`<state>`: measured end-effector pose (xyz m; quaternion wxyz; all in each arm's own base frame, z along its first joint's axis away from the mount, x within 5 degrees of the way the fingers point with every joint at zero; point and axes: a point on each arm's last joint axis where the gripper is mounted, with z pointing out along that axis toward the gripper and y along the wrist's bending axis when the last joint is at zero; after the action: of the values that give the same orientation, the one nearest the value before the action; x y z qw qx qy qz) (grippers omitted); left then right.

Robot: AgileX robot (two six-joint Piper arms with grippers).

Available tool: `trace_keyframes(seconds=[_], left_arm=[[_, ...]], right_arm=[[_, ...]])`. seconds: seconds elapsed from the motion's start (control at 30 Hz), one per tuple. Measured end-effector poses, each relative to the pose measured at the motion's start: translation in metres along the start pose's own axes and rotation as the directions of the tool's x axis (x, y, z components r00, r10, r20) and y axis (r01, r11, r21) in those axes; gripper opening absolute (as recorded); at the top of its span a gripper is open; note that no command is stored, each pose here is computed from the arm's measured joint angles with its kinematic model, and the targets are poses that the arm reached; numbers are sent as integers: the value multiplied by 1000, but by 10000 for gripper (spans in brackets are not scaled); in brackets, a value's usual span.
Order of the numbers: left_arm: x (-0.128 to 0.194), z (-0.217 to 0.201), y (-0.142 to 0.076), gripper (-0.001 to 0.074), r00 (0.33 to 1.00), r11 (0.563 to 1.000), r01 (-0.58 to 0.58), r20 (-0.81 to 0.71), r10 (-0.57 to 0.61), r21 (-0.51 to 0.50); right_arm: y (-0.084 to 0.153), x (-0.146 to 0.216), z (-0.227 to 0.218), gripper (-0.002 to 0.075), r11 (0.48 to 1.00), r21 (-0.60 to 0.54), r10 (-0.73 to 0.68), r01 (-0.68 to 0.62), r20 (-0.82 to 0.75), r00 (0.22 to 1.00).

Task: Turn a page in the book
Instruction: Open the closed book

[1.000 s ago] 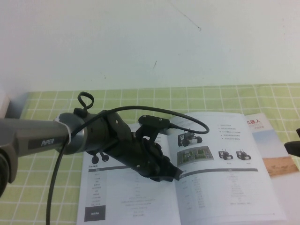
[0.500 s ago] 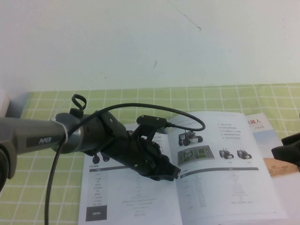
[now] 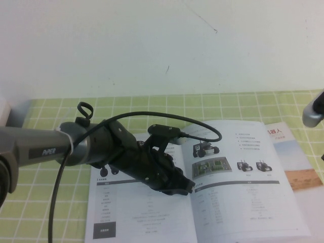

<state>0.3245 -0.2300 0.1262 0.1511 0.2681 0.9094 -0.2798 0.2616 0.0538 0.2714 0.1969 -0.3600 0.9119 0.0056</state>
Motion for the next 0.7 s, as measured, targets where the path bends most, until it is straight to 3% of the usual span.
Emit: trace_keyframes(seconds=[0.13,0.33,0.4,0.57,0.7], left_arm=[[0,0,0,-4,1000,1000,-4,1,4,1],[-1,1,-1,-4,1000,1000,-12,13,11,13],[-1,0,-1,-4,1000,1000,-10,15,10,16],[-1,0,-1,-2,1000,1000,-14,17,14,18],[-2,0,-2,-3,1000,1000,-11,18,11,20]], right_arm=[[-3,2,19,7,994,87,66,-59,-83,994],[-10,4,67,37,977,54,213,-207,-145,966],[-11,5,81,103,967,29,256,-255,-162,953],[-9,3,105,370,931,-31,355,-365,-164,920],[-9,-3,109,421,901,-57,424,-431,-102,900]])
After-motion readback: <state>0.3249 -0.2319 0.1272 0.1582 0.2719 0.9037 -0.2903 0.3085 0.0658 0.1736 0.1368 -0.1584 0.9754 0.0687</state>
